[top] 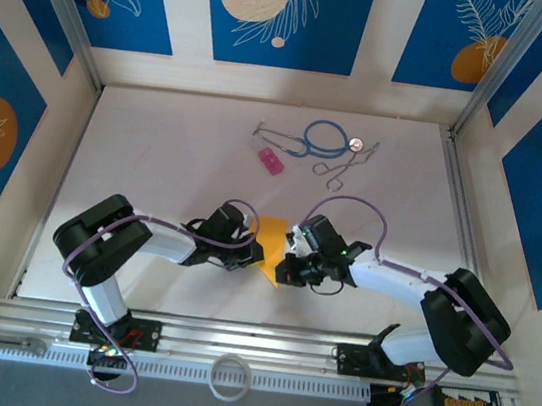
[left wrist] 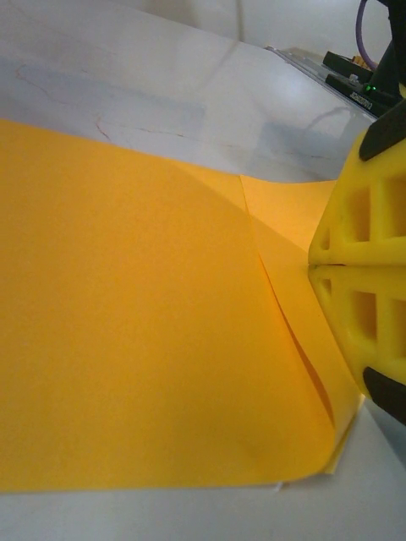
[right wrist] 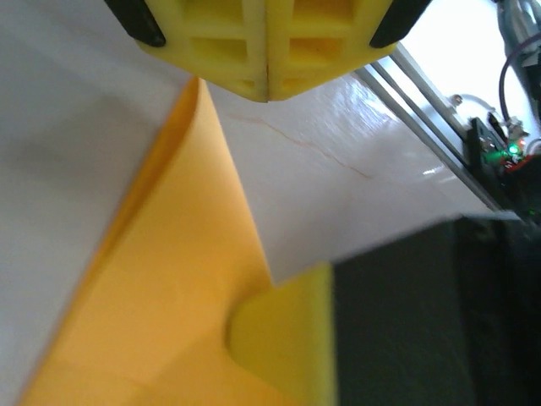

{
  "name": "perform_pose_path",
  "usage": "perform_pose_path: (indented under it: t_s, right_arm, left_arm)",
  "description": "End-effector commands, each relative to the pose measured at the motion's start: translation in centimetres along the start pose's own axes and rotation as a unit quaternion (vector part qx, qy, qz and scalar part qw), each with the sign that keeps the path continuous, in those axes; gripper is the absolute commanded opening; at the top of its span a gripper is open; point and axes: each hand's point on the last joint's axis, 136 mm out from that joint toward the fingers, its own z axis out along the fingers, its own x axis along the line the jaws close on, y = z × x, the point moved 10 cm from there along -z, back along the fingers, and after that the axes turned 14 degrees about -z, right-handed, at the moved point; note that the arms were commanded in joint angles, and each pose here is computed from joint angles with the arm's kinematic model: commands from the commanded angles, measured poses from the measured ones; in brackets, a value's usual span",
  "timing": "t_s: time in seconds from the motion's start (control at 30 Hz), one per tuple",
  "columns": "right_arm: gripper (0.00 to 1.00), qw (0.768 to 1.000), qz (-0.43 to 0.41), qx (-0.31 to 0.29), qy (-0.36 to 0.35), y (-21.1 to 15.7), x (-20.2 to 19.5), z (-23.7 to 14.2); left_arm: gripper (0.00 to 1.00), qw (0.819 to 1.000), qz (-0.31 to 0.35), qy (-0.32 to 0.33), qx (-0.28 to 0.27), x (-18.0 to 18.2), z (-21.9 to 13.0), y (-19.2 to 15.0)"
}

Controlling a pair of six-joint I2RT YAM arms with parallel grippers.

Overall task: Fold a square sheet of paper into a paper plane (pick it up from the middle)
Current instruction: Third fold the triangle at the center of the table.

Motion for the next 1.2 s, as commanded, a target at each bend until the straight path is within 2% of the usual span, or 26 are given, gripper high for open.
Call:
perform_pose_path:
  t_s: [0.0, 0.2, 0.5, 0.7, 0.87, 1.07, 1.17]
  right_arm:
    - [0.05, 1.000, 0.002, -0.002, 0.030, 1.8, 0.8, 0.7]
    - [0.05, 0.999, 0.035, 0.034, 0.002, 2.0, -0.5, 2.9]
    - [0.04, 0.993, 0.078, 0.075, -0.036, -1.6, -3.0, 3.4]
    - [0.03, 0.993, 0.088, 0.075, -0.039, -2.0, -3.5, 3.3]
    - [0.02, 0.993, 0.090, 0.070, -0.037, -1.8, -3.5, 3.4]
    - [0.01, 0.993, 0.093, 0.069, -0.037, -1.7, -3.6, 3.6]
    - [0.01, 0.993, 0.093, 0.070, -0.034, -1.8, -3.6, 3.6]
  left_arm:
    - [0.00, 0.999, -0.002, 0.044, -0.001, 2.1, 0.6, -0.2]
    - [0.00, 0.999, -0.003, 0.042, -0.001, 2.0, 0.6, -0.2]
    - [0.01, 0.999, 0.015, 0.041, 0.002, 1.0, 0.5, 0.0]
    - [0.07, 0.999, 0.048, 0.022, -0.002, -1.2, -0.6, 0.0]
    - [0.06, 0.998, 0.059, 0.023, 0.001, -1.8, -1.6, -0.7]
    - [0.04, 0.997, 0.069, 0.027, 0.030, -1.9, -0.3, -2.0]
    - [0.04, 0.997, 0.062, 0.044, 0.027, -1.2, 0.5, -2.0]
